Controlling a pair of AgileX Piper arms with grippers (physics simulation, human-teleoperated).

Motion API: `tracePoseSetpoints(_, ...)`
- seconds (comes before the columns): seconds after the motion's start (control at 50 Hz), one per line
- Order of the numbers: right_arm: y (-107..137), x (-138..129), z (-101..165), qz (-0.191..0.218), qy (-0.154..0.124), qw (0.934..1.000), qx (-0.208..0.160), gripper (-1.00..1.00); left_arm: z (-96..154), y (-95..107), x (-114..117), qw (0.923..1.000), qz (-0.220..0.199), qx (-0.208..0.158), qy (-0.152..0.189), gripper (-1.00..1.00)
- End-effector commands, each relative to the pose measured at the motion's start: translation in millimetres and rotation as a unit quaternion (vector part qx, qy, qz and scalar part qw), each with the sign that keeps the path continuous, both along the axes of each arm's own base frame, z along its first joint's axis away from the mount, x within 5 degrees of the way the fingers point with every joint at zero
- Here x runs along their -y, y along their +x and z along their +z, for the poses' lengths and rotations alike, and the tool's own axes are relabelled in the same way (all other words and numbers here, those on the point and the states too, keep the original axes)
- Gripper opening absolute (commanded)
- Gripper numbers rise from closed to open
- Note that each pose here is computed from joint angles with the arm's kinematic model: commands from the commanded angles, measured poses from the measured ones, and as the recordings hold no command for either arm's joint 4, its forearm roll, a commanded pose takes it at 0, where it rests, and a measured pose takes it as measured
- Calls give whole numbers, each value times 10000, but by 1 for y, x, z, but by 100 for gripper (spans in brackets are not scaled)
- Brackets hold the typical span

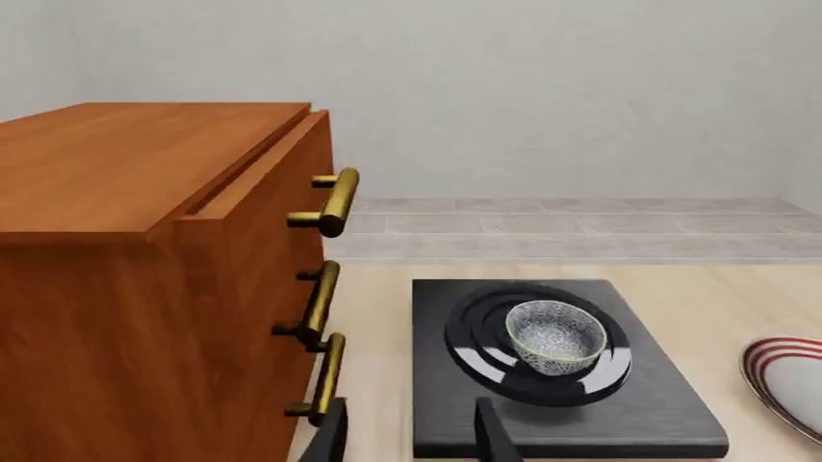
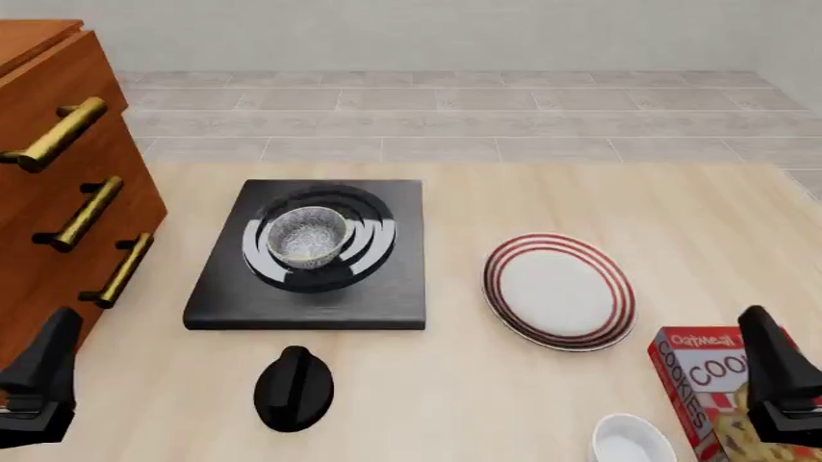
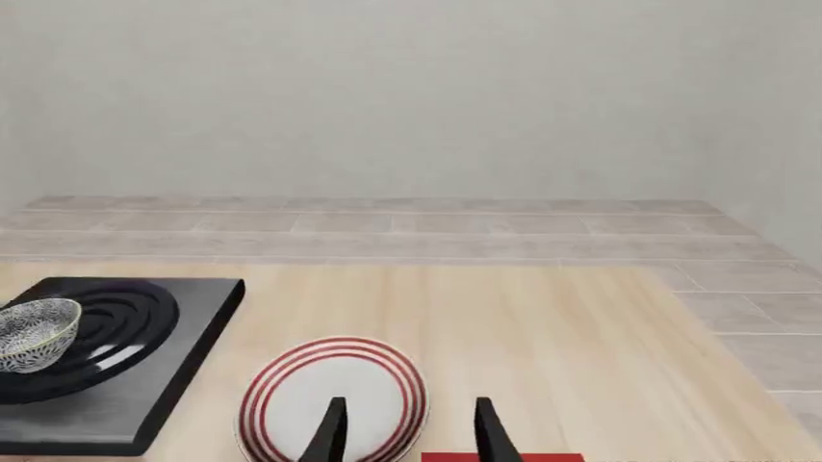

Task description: Pick the akita bowl on the stove and place it on the plate.

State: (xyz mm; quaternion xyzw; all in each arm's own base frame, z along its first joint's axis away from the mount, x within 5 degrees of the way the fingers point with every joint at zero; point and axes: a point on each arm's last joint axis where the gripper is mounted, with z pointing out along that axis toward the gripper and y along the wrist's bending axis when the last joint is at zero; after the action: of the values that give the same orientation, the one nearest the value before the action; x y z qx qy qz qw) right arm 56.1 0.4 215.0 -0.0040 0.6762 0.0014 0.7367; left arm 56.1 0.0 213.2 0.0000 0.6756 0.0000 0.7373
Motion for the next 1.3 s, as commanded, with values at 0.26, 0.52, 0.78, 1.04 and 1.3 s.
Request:
tracePoseSetpoints(0.26,20,-4,10,220,-199,9994,-190,100,0,0,0,10000,0,0,0,100)
tracePoseSetpoints(0.52,52,-13,40,567,-283,9975,-304,100,0,0,0,10000,0,0,0,100)
tracePoseSetpoints(0.78,92,-33,57,1049,-468,9924,-450,100,0,0,0,10000,0,0,0,100)
tracePoseSetpoints(1.04,124,-50,69,1320,-358,9885,-649,100,0,0,0,10000,0,0,0,100)
tracePoseSetpoints(1.3,154,-80,83,1781,-456,9798,-783,100,0,0,0,10000,0,0,0,100)
